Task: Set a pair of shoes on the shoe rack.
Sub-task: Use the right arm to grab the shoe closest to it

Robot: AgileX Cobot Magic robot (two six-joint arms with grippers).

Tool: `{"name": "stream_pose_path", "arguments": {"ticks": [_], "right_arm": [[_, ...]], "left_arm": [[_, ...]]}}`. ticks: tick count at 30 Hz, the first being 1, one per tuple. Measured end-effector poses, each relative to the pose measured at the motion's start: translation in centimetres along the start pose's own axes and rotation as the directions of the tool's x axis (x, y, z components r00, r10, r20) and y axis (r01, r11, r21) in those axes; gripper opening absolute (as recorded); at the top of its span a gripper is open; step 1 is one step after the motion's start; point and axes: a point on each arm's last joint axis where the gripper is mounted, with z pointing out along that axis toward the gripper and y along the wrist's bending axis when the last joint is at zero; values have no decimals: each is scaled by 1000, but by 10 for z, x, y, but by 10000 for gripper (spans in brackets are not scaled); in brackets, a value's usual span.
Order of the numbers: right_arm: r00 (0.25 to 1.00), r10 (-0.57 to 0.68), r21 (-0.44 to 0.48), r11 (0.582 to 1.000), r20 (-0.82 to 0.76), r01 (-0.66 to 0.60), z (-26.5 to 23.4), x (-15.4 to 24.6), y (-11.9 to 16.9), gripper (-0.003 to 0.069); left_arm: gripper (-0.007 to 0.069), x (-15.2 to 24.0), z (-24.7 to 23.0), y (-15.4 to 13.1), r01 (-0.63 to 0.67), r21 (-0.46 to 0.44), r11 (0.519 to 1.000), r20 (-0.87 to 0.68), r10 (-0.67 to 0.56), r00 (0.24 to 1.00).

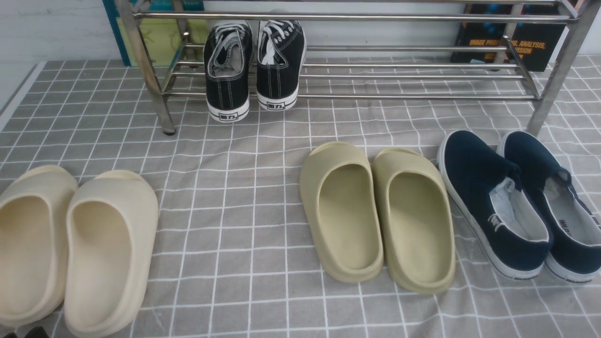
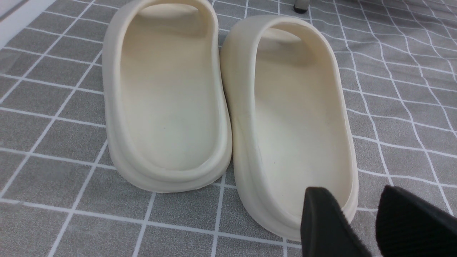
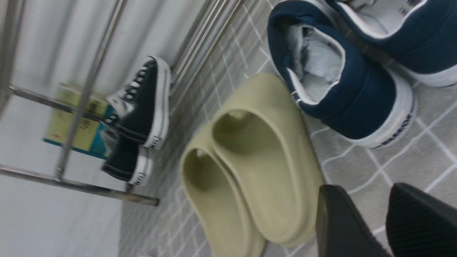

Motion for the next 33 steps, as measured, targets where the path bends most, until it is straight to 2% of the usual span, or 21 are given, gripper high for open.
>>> {"name": "stream_pose_path", "arguments": {"ticks": [7, 9, 10, 13, 14, 15, 16, 17, 19, 20, 21, 23, 24, 25, 26, 29, 30, 33], "right_arm": [[997, 23, -36, 999, 71, -20, 0, -7, 3, 239], [995, -29, -39, 999, 94, 33, 0, -8, 4, 239], [991, -97, -37, 994, 97, 101, -1, -9, 6, 239], [945, -305, -61, 948, 114, 314, -9, -16, 27, 212], [941, -319, -58, 943, 112, 327, -9, -15, 27, 208], [884, -450, -64, 886, 126, 460, -16, -22, 46, 157], [878, -463, -60, 879, 123, 472, -16, -23, 48, 141], [820, -564, -42, 821, 102, 570, -19, -30, 65, 78], [744, -667, -2, 744, 29, 668, -19, -41, 85, 4], [736, -676, 2, 736, 18, 676, -18, -42, 87, 2], [705, -709, 19, 705, -30, 709, -16, -47, 95, -2], [589, -775, 69, 591, -229, 804, -6, -66, 119, -3], [550, -779, 85, 553, -300, 829, -1, -72, 123, -3], [542, -768, 86, 549, -341, 831, 2, -73, 122, -3], [481, -733, 102, 498, -481, 861, 13, -85, 131, -3], [403, -652, 90, 458, -642, 884, 35, -95, 135, -3], [398, -651, 88, 454, -646, 887, 36, -96, 137, -3], [312, -592, 18, 448, -743, 894, 69, -97, 144, -1]], "left_arm": [[238, 0, 0, 0, 0, 0, 1000, 0, 0, 1000], [238, 0, 0, 0, 0, 0, 1000, 0, 0, 1000], [238, 0, 0, 0, 0, 0, 1000, 0, 0, 1000], [238, 0, 0, 0, 0, 0, 1000, 0, 0, 1000], [238, 0, 0, 0, 0, 0, 1000, 0, 0, 1000], [238, 0, 0, 0, 0, 0, 1000, 0, 0, 1000], [238, 0, 0, 0, 0, 0, 1000, 0, 0, 1000], [238, 0, 0, 0, 0, 0, 1000, 0, 0, 1000], [238, 0, 0, 0, 0, 0, 1000, 0, 0, 1000], [238, 0, 0, 0, 0, 0, 1000, 0, 0, 1000], [238, 0, 0, 0, 0, 0, 1000, 0, 0, 1000], [238, 0, 0, 0, 0, 0, 1000, 0, 0, 1000], [238, 0, 0, 0, 0, 0, 1000, 0, 0, 1000], [238, 0, 0, 0, 0, 0, 1000, 0, 0, 1000], [238, 0, 0, 0, 0, 0, 1000, 0, 0, 1000], [238, 0, 0, 0, 0, 0, 1000, 0, 0, 1000], [238, 0, 0, 0, 0, 0, 1000, 0, 0, 1000], [238, 0, 0, 0, 0, 0, 1000, 0, 0, 1000]]}}
